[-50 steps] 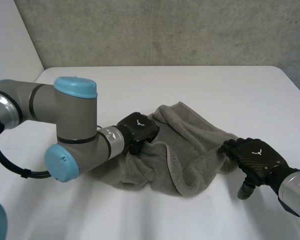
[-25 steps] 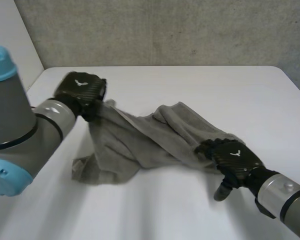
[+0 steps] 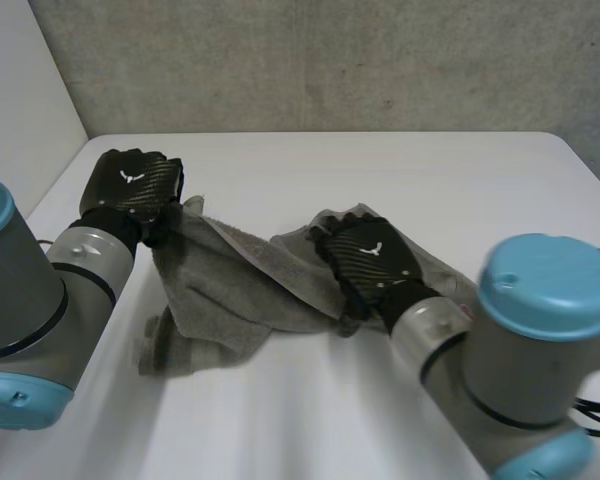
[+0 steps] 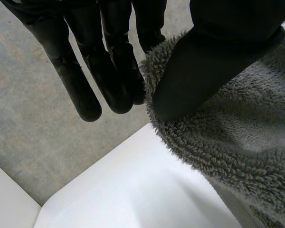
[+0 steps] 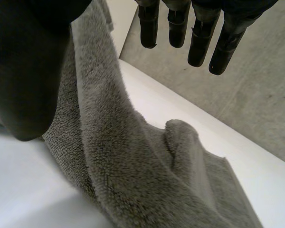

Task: Fold the towel.

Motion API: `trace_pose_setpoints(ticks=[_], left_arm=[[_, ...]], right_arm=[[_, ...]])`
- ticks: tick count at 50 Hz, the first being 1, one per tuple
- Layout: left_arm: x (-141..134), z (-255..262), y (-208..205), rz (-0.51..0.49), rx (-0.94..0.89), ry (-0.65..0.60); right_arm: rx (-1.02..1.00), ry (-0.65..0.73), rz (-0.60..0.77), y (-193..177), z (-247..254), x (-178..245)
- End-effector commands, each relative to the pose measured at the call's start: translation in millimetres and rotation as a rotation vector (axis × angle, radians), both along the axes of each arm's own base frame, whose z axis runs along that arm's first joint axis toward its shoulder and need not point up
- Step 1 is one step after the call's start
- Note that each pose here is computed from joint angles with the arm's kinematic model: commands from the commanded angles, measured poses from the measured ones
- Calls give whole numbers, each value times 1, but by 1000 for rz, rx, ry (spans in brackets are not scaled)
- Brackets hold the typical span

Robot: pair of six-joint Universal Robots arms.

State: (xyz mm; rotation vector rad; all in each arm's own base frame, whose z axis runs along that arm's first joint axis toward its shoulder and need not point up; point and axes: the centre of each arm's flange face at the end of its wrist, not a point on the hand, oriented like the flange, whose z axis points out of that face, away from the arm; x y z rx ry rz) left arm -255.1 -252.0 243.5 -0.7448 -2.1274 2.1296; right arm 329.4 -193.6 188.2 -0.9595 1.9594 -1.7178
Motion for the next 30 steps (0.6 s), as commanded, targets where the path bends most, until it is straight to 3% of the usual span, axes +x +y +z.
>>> trace_pose_setpoints(ticks=[1, 11, 23, 30], left_arm=[[2, 4, 2, 3, -11, 48], [10, 8, -3, 31, -25, 69], [13, 8, -6, 42, -24, 72], [13, 7, -7, 45, -17, 84]], right_arm=[[40, 74, -46, -22, -44, 21], [0, 168, -175, -46, -63, 10], [-54, 180, -328, -78, -20, -63], [-78, 148, -378, -98, -24, -92]])
